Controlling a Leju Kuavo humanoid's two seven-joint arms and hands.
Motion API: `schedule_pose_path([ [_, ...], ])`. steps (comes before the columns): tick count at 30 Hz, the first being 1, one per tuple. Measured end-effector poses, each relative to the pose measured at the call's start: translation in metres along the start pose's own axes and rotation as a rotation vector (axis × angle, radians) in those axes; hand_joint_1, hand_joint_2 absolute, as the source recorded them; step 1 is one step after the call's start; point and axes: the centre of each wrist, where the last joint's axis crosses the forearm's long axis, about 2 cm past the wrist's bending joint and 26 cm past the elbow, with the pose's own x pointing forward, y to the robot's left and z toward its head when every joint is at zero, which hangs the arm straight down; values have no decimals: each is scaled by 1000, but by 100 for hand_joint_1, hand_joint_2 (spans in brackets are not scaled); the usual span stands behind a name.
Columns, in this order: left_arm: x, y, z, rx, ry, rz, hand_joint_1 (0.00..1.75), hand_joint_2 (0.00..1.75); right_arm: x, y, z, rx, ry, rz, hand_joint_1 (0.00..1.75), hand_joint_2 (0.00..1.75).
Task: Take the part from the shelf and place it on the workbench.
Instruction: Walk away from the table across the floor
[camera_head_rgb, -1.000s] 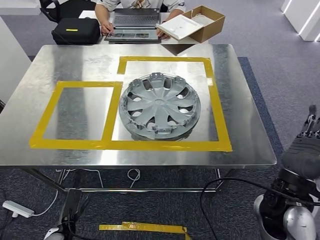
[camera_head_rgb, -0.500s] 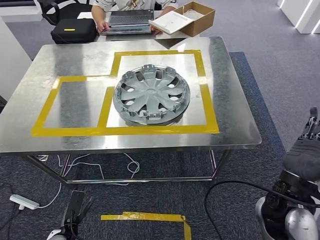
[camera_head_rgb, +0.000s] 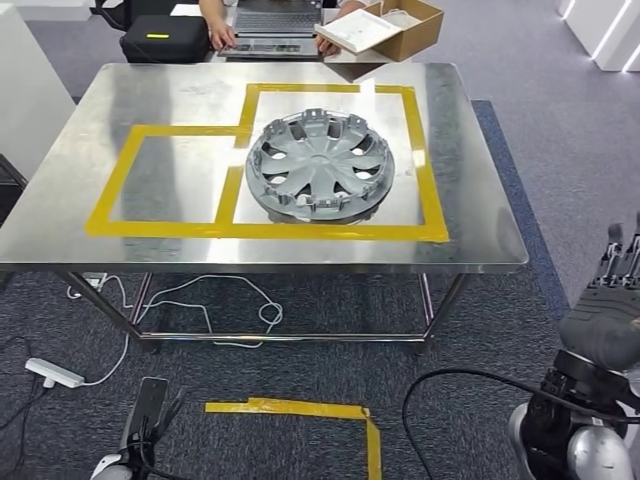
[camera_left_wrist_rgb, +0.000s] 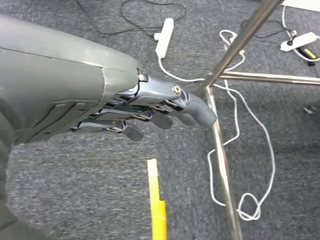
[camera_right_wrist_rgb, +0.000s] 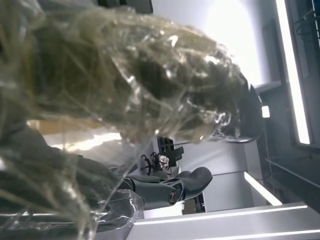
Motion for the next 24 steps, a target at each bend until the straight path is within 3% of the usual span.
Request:
schedule_pose_path([
  [13,-4,0,3,8,9,2,0,0,-3,-4,29,65,30,106,0,0],
  [24,-5,3,4,12,8,-1,0,0,-4,-25,56,308,-43,627,0,0],
])
